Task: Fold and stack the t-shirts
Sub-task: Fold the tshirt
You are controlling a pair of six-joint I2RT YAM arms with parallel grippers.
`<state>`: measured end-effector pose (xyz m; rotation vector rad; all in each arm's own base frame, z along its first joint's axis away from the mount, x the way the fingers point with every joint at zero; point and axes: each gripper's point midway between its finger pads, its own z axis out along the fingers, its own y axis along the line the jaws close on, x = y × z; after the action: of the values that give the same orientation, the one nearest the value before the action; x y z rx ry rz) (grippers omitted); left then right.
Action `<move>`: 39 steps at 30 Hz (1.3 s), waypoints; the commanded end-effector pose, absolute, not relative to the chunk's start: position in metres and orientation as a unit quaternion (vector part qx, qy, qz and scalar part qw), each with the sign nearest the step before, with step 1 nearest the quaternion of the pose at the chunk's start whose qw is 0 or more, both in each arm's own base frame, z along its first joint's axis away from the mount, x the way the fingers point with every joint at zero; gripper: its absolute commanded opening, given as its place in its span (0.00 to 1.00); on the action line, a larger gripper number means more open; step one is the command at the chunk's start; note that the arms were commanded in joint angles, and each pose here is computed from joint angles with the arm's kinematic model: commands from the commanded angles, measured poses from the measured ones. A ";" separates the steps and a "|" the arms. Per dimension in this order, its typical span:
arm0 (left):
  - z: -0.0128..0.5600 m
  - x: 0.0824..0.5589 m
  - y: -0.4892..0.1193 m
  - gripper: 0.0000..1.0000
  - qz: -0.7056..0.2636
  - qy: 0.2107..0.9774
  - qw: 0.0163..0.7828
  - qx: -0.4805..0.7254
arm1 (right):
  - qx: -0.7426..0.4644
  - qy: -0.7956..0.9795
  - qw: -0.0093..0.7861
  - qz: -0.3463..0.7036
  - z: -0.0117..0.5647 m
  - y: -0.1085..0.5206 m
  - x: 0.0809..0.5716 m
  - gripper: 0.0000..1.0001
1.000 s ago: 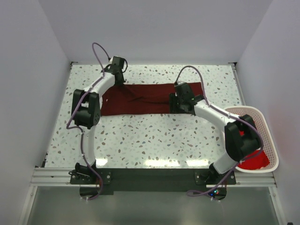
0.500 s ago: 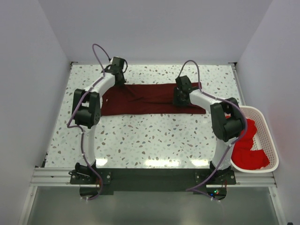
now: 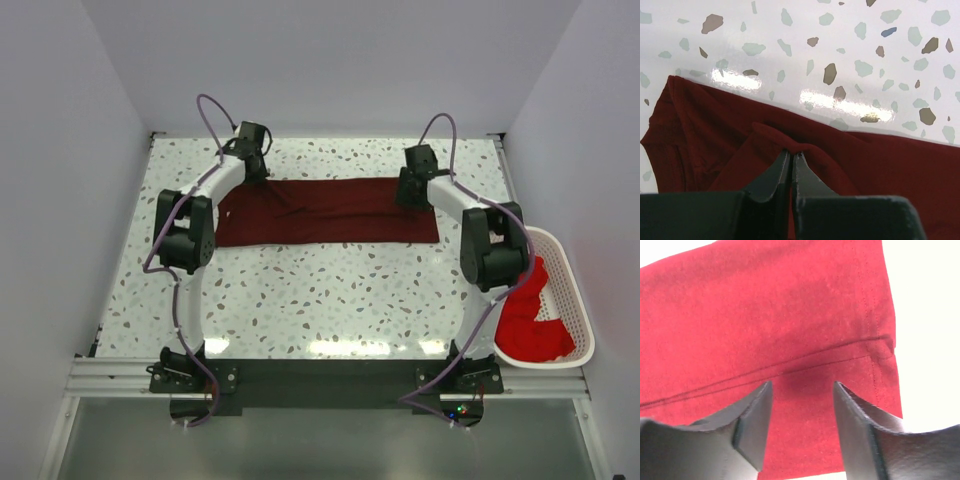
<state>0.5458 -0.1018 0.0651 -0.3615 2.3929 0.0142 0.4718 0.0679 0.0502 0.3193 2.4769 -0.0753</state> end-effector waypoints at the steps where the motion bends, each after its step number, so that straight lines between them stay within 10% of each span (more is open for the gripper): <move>1: 0.080 0.552 -0.099 0.06 -0.007 0.917 0.369 -0.152 | 0.108 0.933 0.344 0.022 0.083 0.083 0.469 0.57; 8: 0.090 0.546 -0.099 0.09 -0.009 0.920 0.361 -0.153 | -0.005 0.913 0.366 0.182 0.106 0.187 0.453 0.61; 19: 0.117 0.541 -0.079 0.58 -0.026 0.910 0.376 -0.172 | -0.046 0.852 0.359 0.379 0.120 0.344 0.430 0.59; 39: 0.098 0.536 -0.078 0.49 -0.234 0.889 0.325 -0.221 | 0.206 0.805 0.364 0.421 0.098 0.424 0.456 0.52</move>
<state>0.5303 -0.0706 0.0900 -0.6000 2.3712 -0.5495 0.4301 0.4139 0.0748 0.3872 2.2152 1.0465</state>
